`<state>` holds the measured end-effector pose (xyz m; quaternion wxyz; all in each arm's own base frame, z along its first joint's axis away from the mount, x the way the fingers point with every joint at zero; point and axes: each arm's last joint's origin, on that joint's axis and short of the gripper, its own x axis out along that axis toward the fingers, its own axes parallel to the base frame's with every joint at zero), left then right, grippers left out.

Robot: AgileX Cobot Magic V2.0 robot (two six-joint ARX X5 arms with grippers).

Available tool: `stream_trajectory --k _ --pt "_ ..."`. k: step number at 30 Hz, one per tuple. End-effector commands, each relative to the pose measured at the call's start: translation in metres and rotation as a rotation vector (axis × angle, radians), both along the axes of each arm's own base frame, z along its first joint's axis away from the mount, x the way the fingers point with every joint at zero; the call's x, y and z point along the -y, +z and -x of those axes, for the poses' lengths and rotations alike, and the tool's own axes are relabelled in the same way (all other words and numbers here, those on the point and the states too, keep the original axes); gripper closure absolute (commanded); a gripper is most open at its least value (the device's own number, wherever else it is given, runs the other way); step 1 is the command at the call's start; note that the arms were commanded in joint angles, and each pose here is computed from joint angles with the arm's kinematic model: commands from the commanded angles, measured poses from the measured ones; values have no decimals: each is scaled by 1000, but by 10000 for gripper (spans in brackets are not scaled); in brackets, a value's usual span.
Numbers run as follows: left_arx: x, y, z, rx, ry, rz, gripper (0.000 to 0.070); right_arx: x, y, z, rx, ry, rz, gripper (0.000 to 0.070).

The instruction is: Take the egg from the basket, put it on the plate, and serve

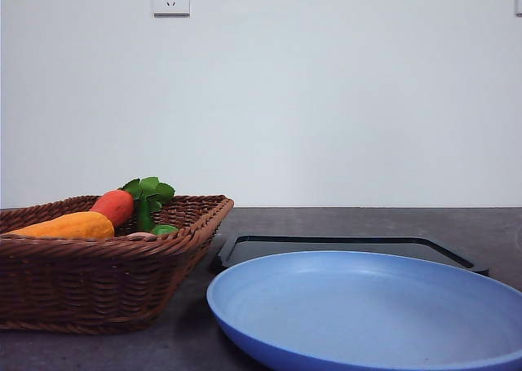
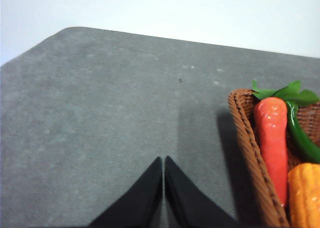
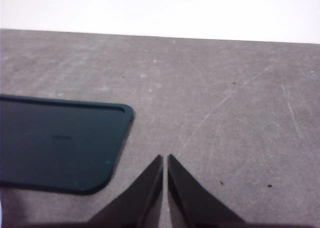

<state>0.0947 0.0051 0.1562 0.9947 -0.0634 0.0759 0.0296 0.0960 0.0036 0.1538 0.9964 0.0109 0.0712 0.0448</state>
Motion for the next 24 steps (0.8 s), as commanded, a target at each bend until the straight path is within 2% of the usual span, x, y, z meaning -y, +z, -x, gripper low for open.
stream_trajectory --k 1,6,10,15,20,24 --pt "0 -8 -1 -20 18 105 700 0 1 -1 20 -3 -38 700" --pt "0 -8 -1 -5 58 344 700 0 8 -1 65 -18 -227 700" --pt "0 -6 -1 10 54 405 700 0 14 -1 126 -17 -324 700" --pt "3 2 -1 28 -35 418 700 0 25 1 139 -17 -411 700" --pt "5 16 1 21 -105 428 700 0 46 7 76 -35 -427 700" --pt "6 31 -2 -40 -149 441 700 0 72 7 20 -45 -405 700"
